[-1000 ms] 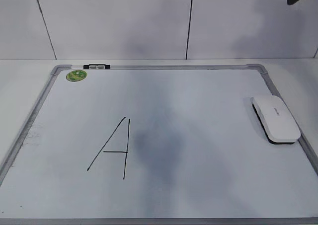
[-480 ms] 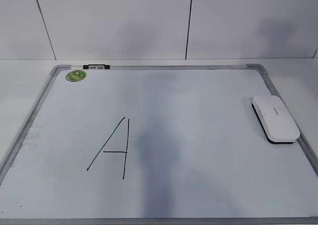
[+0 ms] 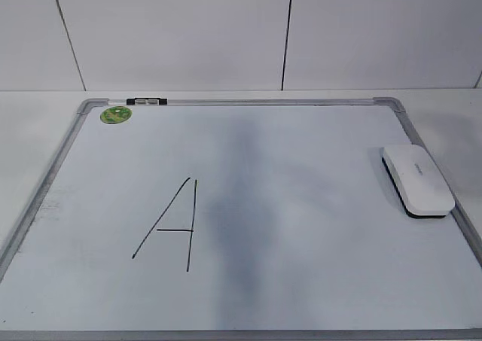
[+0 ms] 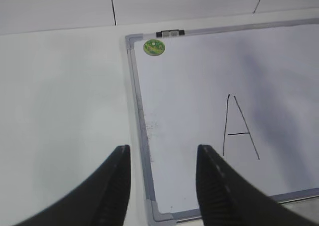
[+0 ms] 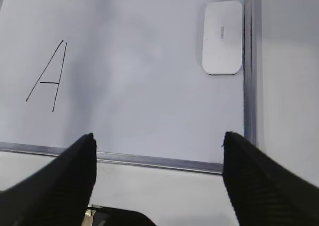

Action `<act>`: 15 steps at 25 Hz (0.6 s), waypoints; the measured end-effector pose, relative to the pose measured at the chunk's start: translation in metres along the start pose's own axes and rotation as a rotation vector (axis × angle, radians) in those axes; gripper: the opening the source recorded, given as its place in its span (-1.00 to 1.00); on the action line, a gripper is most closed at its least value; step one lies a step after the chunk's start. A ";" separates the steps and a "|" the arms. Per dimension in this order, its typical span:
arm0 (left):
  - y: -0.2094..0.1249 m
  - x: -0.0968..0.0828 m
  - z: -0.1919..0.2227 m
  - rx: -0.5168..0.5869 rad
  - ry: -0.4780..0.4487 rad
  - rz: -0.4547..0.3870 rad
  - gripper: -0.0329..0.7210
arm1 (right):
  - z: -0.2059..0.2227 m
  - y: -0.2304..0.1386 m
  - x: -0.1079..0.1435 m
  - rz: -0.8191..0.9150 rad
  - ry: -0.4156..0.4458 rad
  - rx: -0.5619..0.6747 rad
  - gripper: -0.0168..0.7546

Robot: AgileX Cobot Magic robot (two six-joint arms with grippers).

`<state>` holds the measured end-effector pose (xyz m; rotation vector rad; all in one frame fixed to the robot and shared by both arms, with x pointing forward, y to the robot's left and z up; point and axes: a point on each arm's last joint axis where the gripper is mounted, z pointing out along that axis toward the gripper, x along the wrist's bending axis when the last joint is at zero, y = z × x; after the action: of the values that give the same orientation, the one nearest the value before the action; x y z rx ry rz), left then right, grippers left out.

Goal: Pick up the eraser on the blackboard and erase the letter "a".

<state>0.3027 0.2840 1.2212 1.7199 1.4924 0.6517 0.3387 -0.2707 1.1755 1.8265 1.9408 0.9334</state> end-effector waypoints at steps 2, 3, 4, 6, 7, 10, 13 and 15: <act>-0.011 -0.001 -0.013 -0.040 -0.026 0.002 -0.04 | -0.006 -0.016 -0.001 -0.002 0.008 -0.021 0.59; -0.018 -0.002 -0.020 -0.061 -0.041 0.002 -0.04 | -0.011 -0.023 0.000 -0.003 0.017 -0.039 0.59; -0.026 -0.002 -0.026 -0.078 -0.054 0.002 -0.04 | -0.014 -0.031 -0.001 -0.004 0.024 -0.054 0.59; -0.044 -0.001 -0.031 -0.092 -0.066 -0.001 -0.04 | -0.020 -0.044 0.000 -0.006 0.039 -0.082 0.59; -0.053 0.000 -0.034 -0.102 -0.067 0.000 -0.04 | -0.024 -0.051 -0.001 -0.009 0.044 -0.100 0.59; -0.078 0.003 -0.033 -0.104 -0.067 -0.001 -0.04 | -0.031 -0.068 -0.002 -0.018 0.052 -0.143 0.59; -0.102 0.006 -0.025 -0.091 -0.066 -0.001 -0.04 | -0.031 -0.084 -0.004 -0.042 0.054 -0.163 0.59; -0.117 0.007 -0.019 -0.079 -0.064 -0.003 -0.04 | -0.027 -0.094 -0.006 -0.061 0.051 -0.160 0.59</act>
<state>0.2198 0.2991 1.1381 1.6624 1.4065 0.6394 0.2505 -0.2802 1.1334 1.6606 1.8817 1.0915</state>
